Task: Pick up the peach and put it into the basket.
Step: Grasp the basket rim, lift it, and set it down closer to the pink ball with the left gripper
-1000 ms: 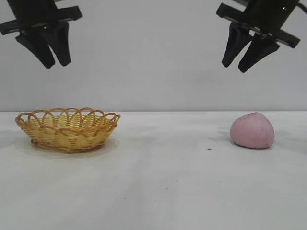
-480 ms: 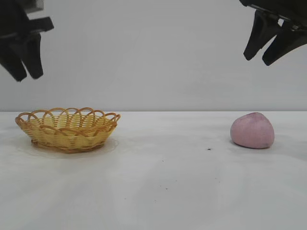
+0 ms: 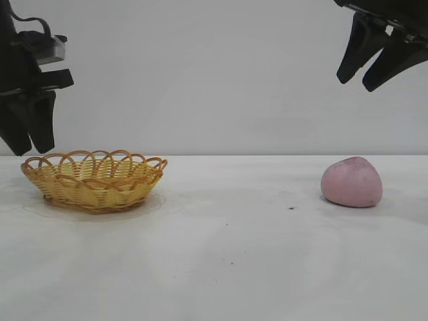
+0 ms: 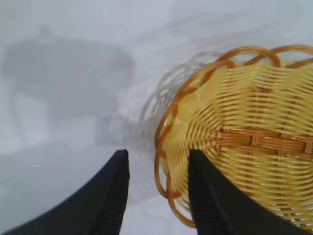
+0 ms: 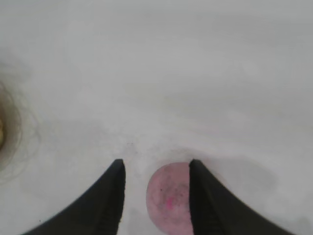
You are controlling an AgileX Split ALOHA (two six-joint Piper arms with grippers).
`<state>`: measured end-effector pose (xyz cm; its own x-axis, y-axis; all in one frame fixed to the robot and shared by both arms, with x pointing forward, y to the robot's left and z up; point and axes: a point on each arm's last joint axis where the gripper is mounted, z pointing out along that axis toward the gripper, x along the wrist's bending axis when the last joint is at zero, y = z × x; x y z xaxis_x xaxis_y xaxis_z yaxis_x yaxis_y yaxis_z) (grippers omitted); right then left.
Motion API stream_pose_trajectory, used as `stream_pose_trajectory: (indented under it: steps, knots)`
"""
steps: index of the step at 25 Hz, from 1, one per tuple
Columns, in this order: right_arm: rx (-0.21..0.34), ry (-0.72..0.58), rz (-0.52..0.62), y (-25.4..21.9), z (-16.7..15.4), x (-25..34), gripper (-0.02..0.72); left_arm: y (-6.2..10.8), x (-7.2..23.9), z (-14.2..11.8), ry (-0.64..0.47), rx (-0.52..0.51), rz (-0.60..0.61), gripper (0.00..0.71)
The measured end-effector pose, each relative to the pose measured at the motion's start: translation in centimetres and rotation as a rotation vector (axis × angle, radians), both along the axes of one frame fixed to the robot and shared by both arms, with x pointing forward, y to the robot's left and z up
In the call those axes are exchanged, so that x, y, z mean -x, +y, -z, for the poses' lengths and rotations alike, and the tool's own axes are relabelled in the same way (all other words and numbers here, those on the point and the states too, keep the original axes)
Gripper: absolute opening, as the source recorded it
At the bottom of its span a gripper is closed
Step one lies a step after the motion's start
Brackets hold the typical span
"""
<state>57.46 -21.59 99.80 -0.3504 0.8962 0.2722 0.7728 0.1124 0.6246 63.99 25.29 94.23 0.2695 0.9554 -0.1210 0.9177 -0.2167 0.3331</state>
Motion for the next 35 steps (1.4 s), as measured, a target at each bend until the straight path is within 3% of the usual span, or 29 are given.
stream_pose_trajectory:
  steps: [8,9,12,13,18,20,22,35]
  knots:
    - [-0.007,-0.003,-0.005,0.1,0.0,0.0,0.302,0.0,-0.1,0.2,-0.004,-0.001,-0.002,0.248]
    - [-0.007,-0.004,-0.006,0.1,0.0,0.0,0.302,0.0,-0.1,0.3,0.000,-0.001,-0.002,0.179]
    - [-0.007,-0.004,-0.006,0.1,0.0,0.0,0.302,0.0,-0.2,0.9,0.013,-0.001,-0.004,0.177]
    - [-0.007,-0.004,-0.006,0.1,0.0,0.0,0.302,0.0,-0.2,1.1,0.017,0.000,-0.004,0.136]
    - [-0.007,-0.004,-0.006,0.1,0.0,0.0,0.302,-0.1,-0.2,1.4,0.026,0.009,-0.011,0.150]
    - [-0.007,-0.004,-0.006,0.1,0.0,0.0,0.302,-0.1,-0.2,1.4,0.026,0.017,-0.015,0.054]
    - [-0.006,-0.004,-0.007,0.1,0.0,0.0,0.302,-0.2,-0.2,1.4,0.026,0.023,-0.018,0.000]
    - [0.001,-0.010,-0.016,0.1,0.0,0.0,0.302,-2.2,-0.1,0.7,0.105,0.310,-0.185,0.000]
